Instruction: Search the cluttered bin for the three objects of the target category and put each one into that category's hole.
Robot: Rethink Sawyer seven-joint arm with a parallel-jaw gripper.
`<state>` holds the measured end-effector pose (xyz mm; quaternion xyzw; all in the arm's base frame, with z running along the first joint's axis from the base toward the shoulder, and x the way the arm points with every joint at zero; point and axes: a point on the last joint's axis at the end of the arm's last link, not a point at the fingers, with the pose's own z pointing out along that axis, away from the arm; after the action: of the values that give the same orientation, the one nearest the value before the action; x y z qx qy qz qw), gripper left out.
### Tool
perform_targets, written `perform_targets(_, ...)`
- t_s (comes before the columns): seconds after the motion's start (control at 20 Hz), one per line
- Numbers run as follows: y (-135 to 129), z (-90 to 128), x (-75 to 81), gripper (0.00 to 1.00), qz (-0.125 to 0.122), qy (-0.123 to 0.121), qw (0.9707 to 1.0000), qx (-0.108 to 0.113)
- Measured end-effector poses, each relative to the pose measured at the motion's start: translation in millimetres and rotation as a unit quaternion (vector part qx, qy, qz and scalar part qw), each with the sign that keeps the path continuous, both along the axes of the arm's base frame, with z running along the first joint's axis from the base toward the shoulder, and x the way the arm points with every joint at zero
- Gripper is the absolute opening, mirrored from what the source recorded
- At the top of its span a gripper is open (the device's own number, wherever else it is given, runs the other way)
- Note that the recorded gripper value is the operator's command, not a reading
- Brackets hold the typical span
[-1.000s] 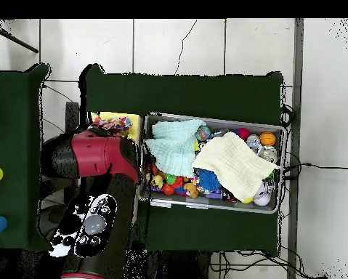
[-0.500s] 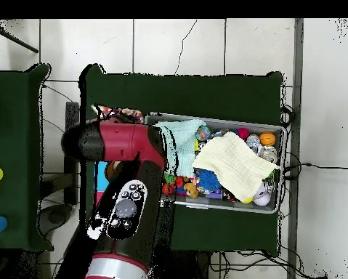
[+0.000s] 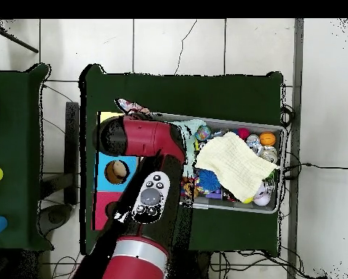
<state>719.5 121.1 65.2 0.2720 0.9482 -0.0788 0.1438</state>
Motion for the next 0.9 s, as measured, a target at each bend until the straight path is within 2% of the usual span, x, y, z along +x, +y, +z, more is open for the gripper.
perform_targets(0.2, -1, -1, 0.6, 0.00, -0.001, 0.000, 1.0000, 0.002)
perform_targets(0.5, 10, 1, 1.4, 0.00, -0.001, 0.006, 0.9998, 0.018)
perform_targets(0.7, 19, 20, -3.9, 0.00, -0.007, 0.039, 0.9988, 0.031)
perform_targets(0.9, 30, 49, -14.9, 0.00, -0.015, 0.091, 0.9948, 0.044)
